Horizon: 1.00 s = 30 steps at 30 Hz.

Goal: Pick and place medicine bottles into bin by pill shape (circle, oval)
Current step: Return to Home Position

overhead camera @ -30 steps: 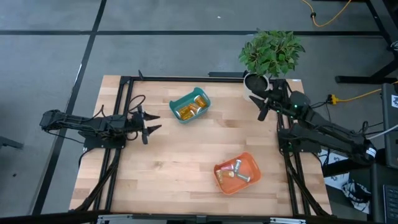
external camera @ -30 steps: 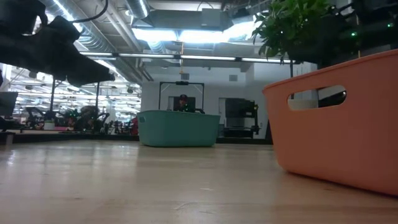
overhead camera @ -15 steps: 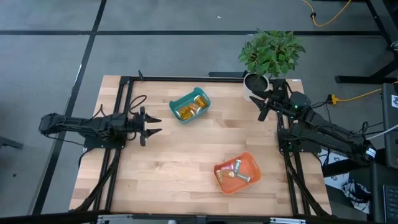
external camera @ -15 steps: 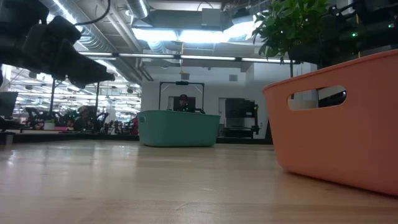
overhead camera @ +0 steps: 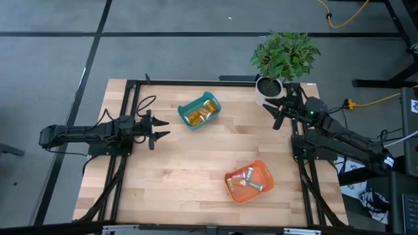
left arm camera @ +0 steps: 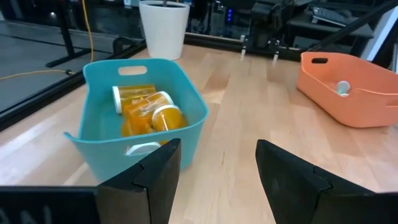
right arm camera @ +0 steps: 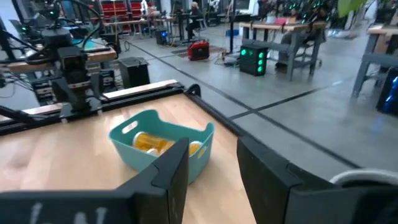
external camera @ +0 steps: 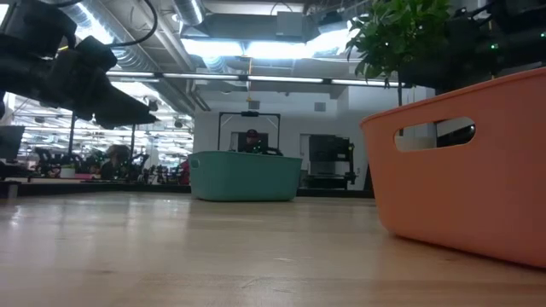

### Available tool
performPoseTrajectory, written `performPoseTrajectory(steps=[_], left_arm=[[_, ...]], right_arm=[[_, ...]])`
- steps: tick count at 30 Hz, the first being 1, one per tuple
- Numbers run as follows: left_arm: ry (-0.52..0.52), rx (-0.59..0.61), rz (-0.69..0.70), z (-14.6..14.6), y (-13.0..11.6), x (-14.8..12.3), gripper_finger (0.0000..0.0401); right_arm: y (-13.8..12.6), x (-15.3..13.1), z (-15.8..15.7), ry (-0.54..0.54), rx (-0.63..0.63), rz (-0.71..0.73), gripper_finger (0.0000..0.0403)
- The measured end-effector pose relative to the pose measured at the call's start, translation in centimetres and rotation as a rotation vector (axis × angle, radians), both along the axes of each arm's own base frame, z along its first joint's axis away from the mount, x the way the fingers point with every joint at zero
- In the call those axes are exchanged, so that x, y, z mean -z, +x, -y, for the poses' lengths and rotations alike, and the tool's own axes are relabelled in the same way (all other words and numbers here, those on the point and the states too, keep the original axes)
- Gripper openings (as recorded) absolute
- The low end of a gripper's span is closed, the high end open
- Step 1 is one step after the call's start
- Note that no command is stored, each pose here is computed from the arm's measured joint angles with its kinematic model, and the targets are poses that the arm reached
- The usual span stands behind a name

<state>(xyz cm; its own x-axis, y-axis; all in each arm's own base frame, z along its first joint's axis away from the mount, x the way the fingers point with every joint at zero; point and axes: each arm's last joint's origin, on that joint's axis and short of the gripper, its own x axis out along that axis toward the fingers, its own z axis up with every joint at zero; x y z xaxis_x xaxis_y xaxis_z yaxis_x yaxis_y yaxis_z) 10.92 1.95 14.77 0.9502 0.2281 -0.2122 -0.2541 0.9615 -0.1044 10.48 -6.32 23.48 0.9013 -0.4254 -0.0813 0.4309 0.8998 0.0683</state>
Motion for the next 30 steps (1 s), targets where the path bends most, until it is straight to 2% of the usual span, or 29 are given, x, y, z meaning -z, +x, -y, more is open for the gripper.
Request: performPoseTrajectory(steps=[7, 15, 23, 30], left_arm=[[0.003, -0.008, 0.001, 0.0, 0.0, 0.0, 0.0202], [0.004, -0.007, 0.001, 0.0, 0.0, 0.0, 0.0202], [0.004, -0.008, 0.001, 0.0, 0.0, 0.0, 0.0202], [0.005, -0.010, 0.007, 0.0, 0.0, -0.1, 0.0202]], right_arm=[[-0.4, 0.2, -1.2, 0.004, -0.072, 0.036, 0.0139], [-0.5, 3.4, -2.2, -0.087, -0.136, 0.190, 0.0139], [-0.9, 5.6, -2.4, -0.132, -0.145, 0.163, 0.0139], [-1.5, 5.4, -2.6, -0.149, -0.131, 0.200, 0.0139]])
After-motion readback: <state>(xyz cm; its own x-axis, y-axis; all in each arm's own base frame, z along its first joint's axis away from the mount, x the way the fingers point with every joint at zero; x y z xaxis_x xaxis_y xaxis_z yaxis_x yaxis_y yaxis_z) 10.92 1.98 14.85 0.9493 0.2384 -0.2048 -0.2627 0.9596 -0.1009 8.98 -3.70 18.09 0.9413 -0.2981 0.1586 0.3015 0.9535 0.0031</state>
